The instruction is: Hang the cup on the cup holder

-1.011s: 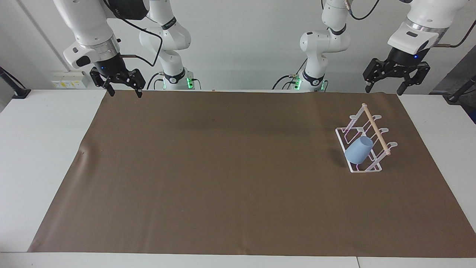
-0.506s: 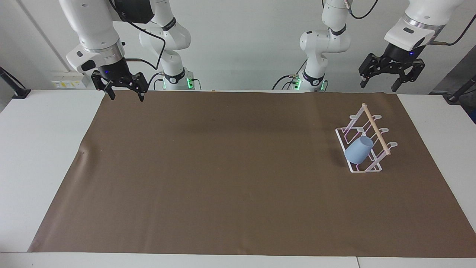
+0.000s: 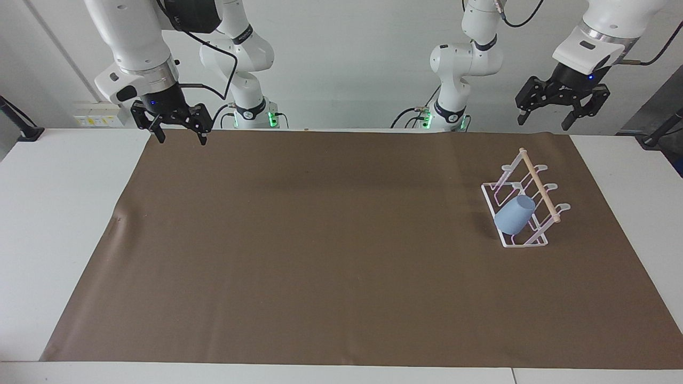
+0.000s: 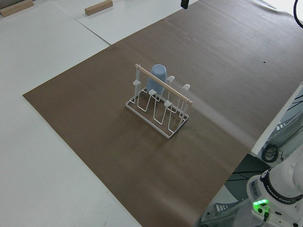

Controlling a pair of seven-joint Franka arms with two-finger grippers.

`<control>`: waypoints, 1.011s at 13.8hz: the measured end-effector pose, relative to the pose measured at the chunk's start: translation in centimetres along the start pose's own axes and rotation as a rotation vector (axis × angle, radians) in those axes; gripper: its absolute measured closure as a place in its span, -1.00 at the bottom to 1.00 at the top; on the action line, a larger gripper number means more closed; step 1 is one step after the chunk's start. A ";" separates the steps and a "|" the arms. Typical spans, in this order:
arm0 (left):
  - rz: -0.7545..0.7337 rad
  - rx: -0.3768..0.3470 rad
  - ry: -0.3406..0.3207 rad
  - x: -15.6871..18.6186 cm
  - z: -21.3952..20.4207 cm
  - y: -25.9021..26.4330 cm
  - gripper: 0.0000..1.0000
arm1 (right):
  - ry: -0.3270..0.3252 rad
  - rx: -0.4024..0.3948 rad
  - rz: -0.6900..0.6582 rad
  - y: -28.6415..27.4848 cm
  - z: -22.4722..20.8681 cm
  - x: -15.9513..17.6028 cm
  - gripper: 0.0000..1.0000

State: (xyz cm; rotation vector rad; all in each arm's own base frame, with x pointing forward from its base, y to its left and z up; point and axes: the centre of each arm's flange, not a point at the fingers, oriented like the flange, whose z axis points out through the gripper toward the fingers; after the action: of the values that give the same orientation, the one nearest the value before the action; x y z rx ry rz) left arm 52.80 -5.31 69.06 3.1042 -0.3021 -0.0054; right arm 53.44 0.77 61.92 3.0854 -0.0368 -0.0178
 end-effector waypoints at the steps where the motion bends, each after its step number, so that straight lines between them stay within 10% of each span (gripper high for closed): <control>1: 0.000 0.000 -0.004 0.0 0.2 0.0 -1.00 | -0.001 0.000 0.000 0.0 0.0 0.0 -1.00; 14: 0.009 0.003 -0.029 2.8 3.7 0.2 -1.00 | -0.001 0.000 0.000 0.0 0.0 0.0 -1.00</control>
State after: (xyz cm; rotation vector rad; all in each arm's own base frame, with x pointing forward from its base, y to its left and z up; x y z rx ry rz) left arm 55.46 -6.08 65.40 3.1077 -0.3173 -0.0497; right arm 53.42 0.77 61.92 3.0853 -0.0368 -0.0200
